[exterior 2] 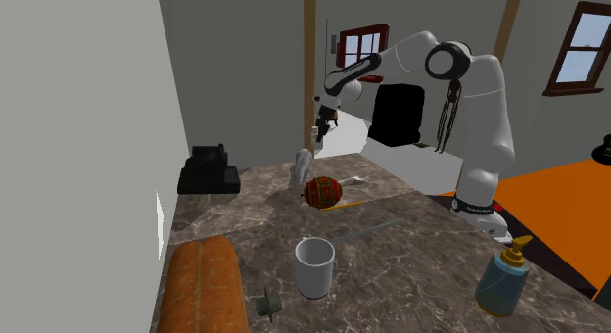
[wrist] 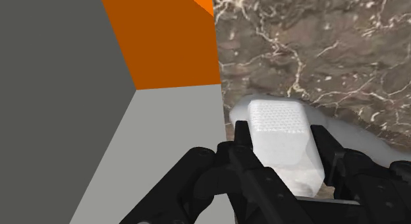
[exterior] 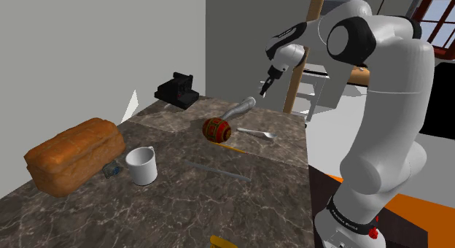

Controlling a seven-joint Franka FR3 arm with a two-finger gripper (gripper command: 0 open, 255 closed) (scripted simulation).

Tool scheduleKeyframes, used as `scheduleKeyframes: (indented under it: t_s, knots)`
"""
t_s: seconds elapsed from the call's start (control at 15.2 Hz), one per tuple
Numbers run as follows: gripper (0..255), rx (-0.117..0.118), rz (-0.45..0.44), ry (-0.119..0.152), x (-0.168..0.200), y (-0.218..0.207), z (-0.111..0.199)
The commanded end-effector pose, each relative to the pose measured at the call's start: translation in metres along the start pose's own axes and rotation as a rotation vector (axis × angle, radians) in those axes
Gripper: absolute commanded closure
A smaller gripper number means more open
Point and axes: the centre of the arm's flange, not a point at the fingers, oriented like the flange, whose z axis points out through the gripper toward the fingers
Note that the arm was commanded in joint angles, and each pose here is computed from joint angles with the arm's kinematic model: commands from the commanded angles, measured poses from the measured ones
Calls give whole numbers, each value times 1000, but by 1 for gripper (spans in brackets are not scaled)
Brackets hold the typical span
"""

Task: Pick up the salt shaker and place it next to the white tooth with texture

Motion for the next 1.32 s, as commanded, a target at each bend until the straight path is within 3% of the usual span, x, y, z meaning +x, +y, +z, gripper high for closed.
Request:
scheduleKeyframes:
  t_s: [0.0,0.79,1.25]
  knots:
    - [255,0,0,0,-3,0,10]
    - [255,0,0,0,-26,2,71]
    - [255,0,0,0,-26,2,71]
